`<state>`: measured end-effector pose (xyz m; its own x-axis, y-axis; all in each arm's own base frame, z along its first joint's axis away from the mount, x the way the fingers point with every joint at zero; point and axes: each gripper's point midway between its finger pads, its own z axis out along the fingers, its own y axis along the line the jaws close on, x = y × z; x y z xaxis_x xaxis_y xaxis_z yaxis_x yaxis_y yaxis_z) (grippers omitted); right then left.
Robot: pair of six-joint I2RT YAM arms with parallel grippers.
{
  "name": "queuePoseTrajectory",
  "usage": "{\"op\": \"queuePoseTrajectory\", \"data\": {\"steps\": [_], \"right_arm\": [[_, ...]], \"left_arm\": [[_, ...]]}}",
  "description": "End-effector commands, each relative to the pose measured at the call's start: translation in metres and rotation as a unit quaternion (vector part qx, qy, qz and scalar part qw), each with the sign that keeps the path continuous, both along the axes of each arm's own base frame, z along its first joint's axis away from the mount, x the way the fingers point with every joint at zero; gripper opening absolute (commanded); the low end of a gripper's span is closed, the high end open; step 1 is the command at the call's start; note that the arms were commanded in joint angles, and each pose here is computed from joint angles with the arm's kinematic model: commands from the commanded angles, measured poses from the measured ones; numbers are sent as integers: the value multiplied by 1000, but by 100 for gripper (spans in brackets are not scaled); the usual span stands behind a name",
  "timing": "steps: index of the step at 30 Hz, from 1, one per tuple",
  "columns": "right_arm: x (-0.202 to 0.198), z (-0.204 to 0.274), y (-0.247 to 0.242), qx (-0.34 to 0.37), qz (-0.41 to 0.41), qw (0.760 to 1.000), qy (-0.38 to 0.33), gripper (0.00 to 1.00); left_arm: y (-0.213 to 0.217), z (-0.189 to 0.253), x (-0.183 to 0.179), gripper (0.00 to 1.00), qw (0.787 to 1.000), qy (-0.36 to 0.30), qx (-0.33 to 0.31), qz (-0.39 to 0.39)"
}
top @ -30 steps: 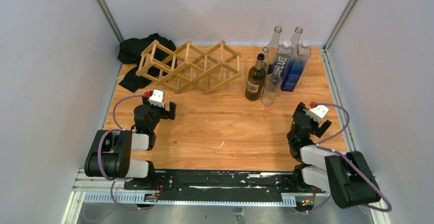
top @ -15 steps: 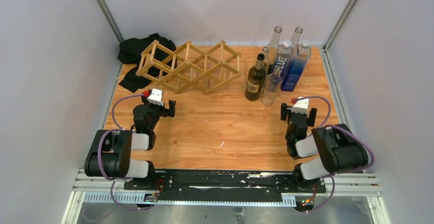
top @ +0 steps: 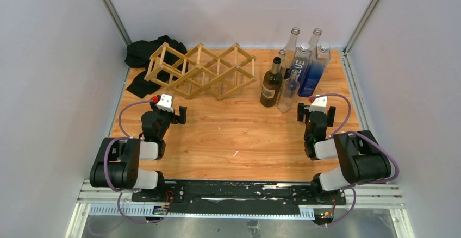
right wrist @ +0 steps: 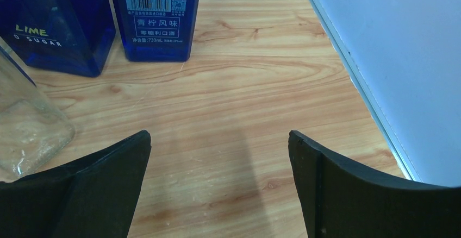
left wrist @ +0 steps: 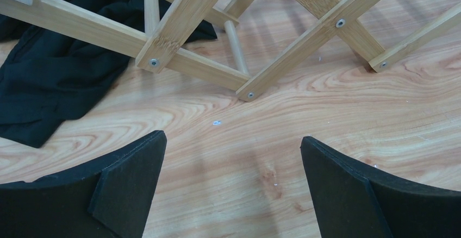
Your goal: Take the wine bottle off the wine rack
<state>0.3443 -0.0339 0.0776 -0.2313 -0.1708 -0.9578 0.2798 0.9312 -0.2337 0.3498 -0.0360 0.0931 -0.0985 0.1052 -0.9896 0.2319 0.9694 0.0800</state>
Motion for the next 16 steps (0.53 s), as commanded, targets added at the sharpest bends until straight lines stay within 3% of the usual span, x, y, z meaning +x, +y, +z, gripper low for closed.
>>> {"op": "queuePoseTrajectory", "data": {"steps": [1,16], "right_arm": [[0,1,-4,6,-4,1000,1,100],[0,0,-4,5,-4,1000,0,100]], "left_arm": [[4,13,6,100,1000,-25,3,9],[4,12,6,100,1000,-24,4,9]]}}
